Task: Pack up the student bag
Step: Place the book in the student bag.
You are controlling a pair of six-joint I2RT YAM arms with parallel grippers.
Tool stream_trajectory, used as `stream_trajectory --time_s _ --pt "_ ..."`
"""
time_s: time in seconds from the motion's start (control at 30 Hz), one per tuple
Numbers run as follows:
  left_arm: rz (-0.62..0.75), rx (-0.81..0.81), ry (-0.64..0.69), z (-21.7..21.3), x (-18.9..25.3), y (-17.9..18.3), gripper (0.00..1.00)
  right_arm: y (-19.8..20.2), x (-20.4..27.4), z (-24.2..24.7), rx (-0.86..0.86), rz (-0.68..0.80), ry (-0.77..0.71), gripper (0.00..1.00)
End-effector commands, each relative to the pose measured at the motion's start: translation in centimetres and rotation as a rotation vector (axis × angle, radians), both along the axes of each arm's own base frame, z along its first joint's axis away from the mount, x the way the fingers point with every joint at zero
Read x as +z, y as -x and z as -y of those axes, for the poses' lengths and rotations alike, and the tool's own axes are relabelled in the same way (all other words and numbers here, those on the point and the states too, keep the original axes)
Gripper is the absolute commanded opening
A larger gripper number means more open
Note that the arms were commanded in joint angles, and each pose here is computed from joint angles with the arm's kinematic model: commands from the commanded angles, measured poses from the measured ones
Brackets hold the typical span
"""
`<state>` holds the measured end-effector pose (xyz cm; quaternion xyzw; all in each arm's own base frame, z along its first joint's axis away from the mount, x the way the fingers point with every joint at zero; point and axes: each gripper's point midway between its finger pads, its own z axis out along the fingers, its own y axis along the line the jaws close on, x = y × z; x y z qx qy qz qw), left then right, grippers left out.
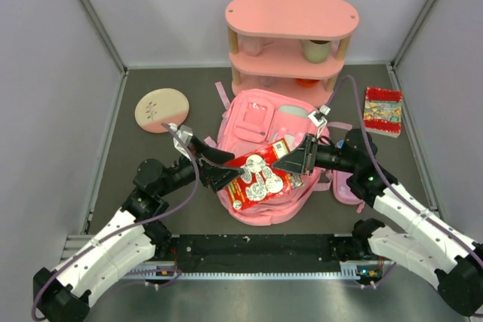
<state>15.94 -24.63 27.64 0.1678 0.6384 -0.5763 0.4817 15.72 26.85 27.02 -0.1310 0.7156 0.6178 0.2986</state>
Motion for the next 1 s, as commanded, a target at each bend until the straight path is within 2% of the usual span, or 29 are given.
stream_trajectory --time_s 0.0,0.17,0.3,0.6,0.77,0.83,0.9,0.97 --pt "0.003 -0.029 0.017 0.0 1.3 0.6 0.97 1.3 8.3 0.7 0.022 0.249 -0.203 0.00" --pt "-0.001 -0.013 0.032 -0.2 1.6 0.2 0.97 2.7 9.1 0.8 0.097 0.268 -0.211 0.00" --pt "-0.014 -0.029 0.046 -0.1 1.8 0.4 0.98 3.2 9.3 1.1 0.092 0.281 -0.206 0.00" --pt "-0.006 -0.258 0.127 1.0 2.4 3.7 0.92 0.4 10.0 1.1 -0.047 0.297 -0.246 0.00" --pt "-0.030 -0.326 0.155 1.2 2.1 4.7 0.80 -0.6 10.8 1.2 -0.096 0.315 -0.280 0.00" --pt "-0.036 -0.299 0.161 1.1 1.9 4.4 0.74 -0.7 10.7 1.1 -0.093 0.316 -0.270 0.00" --pt "-0.035 -0.241 0.186 0.8 2.1 3.6 0.64 -0.6 10.3 1.0 -0.087 0.306 -0.263 0.00" --pt "-0.024 -0.184 0.209 0.3 2.5 3.1 0.61 -0.5 9.7 1.1 -0.088 0.292 -0.253 0.00"
